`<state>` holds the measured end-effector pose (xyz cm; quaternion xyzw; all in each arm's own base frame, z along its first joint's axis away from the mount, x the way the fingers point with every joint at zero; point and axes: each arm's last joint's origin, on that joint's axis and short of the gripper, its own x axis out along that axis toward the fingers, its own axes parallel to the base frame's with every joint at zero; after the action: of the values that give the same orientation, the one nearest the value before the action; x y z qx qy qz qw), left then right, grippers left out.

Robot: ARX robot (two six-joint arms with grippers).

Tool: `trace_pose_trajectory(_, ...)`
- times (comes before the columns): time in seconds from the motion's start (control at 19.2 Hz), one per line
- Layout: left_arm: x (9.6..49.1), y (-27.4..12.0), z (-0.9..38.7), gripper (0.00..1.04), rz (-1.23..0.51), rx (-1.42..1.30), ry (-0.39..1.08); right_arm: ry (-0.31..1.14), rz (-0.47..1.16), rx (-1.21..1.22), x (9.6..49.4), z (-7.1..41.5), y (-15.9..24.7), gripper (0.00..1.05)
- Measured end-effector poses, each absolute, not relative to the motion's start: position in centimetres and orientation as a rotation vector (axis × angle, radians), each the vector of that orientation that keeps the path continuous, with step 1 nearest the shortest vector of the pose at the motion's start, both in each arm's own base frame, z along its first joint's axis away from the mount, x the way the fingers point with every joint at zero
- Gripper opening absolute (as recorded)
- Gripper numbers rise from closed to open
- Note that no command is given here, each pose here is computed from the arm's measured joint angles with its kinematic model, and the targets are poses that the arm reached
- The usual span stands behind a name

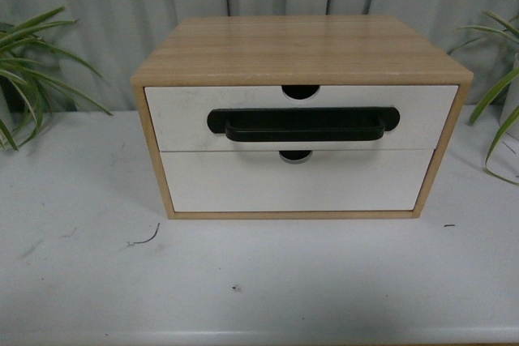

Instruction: Pull drawer

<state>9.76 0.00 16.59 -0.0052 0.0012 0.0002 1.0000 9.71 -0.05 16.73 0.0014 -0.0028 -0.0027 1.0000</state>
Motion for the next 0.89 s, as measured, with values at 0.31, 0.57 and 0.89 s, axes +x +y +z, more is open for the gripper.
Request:
trace_pose_trajectory(0.31, 9.77, 0.00, 16.59, 0.98, 0.000, -0.010, 0.003, -0.006, -0.005, 0.003, 9.71, 16.73, -0.05, 0.98)
trace_pose_trajectory(0.57, 9.77, 0.00, 16.58, 0.98, 0.000, -0.010, 0.003, -0.006, -0.005, 0.003, 9.71, 16.73, -0.05, 0.98)
trace_pose_trajectory(0.89, 9.76, 0.00, 16.59, 0.98, 0.000, -0.010, 0.002, -0.006, -0.005, 0.003, 9.71, 16.73, -0.05, 0.98)
